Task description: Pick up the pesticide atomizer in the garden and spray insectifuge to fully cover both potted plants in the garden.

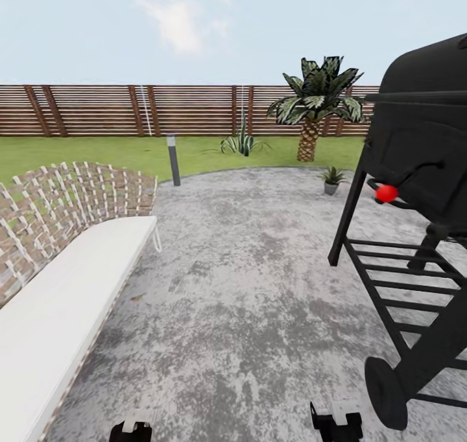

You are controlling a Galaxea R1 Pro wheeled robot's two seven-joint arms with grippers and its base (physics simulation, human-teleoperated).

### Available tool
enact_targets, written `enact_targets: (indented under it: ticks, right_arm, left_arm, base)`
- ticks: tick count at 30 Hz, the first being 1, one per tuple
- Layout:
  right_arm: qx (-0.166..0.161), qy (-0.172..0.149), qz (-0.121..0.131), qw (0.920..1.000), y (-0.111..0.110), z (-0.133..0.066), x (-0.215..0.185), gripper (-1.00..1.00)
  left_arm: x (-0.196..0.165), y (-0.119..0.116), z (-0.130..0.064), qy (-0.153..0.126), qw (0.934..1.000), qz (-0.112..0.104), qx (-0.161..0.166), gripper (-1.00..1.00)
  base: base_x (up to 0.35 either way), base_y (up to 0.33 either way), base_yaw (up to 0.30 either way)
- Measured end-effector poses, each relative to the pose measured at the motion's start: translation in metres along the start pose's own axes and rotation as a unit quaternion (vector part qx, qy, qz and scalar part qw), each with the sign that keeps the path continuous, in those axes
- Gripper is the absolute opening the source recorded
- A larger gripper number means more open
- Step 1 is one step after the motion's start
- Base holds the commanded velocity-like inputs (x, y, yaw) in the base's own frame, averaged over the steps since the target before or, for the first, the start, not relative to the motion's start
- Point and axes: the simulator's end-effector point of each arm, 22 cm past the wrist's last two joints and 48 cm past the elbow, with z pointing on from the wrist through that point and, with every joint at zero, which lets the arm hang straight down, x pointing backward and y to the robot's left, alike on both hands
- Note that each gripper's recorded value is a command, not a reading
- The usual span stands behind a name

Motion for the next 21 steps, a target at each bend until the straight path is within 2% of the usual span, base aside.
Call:
enact_targets:
  ticks: [21]
  right_arm:
    - [0.0, 0.0, 0.0, 1.0, 0.0, 0.0001, -0.0001, 1.0]
  left_arm:
    - [0.0, -0.0007, 0.0, 0.0, 1.0, 0.001, 0.001, -1.0]
  base:
    - [0.334, 0.075, 0.0]
